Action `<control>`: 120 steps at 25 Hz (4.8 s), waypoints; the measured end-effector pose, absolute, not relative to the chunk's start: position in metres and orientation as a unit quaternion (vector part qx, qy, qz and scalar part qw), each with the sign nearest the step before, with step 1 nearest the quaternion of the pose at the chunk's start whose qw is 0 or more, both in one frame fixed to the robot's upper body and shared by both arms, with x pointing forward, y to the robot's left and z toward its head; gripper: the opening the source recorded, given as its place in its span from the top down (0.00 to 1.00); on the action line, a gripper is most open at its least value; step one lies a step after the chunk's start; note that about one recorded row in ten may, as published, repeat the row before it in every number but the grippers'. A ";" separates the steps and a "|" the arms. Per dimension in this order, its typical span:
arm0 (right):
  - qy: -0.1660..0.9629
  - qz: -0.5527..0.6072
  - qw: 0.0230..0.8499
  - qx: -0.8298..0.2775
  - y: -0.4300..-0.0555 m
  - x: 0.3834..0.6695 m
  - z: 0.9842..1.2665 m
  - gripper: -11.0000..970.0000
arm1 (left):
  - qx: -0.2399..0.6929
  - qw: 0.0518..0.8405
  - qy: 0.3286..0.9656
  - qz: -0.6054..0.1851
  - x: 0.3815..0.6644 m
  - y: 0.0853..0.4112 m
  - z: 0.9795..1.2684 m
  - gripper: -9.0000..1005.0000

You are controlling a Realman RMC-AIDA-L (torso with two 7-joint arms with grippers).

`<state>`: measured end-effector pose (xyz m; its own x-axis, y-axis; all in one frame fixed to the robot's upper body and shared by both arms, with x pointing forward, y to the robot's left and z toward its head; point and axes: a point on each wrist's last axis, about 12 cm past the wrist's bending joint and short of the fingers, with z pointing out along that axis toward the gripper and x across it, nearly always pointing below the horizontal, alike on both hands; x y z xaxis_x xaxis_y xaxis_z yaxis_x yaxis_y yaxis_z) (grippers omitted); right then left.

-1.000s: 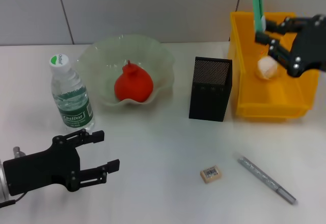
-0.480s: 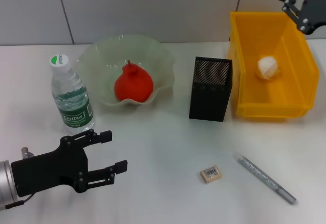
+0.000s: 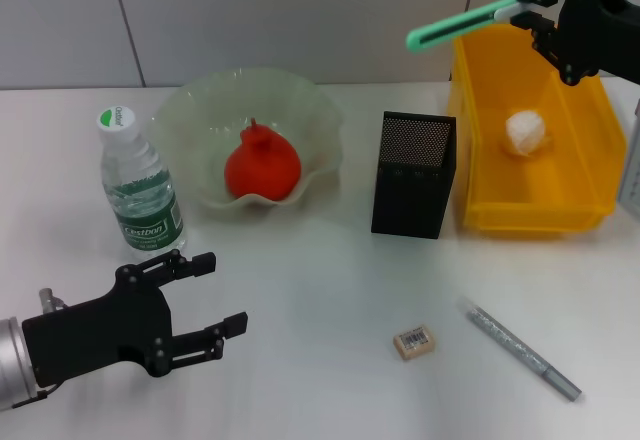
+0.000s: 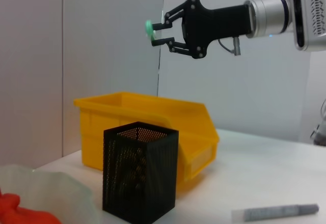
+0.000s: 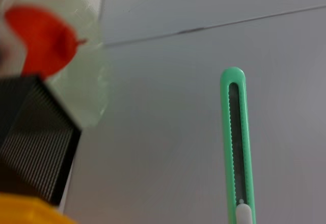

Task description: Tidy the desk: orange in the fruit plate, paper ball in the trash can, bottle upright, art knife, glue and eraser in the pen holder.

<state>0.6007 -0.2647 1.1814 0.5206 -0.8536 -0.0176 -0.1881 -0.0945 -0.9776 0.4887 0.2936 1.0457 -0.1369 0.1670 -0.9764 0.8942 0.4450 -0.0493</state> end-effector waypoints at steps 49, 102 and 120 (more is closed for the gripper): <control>-0.036 -0.582 0.319 -0.747 -0.223 0.606 1.158 0.80 | 0.373 0.550 0.662 -0.348 0.477 0.286 1.032 0.19; 0.047 -0.591 0.429 -0.682 -0.227 0.573 1.147 0.45 | 0.401 0.569 0.641 -0.323 0.476 0.286 1.033 0.19; 0.383 -0.189 0.883 -0.195 -0.274 0.561 1.132 0.39 | 0.405 0.575 0.612 -0.360 0.460 0.289 1.039 0.19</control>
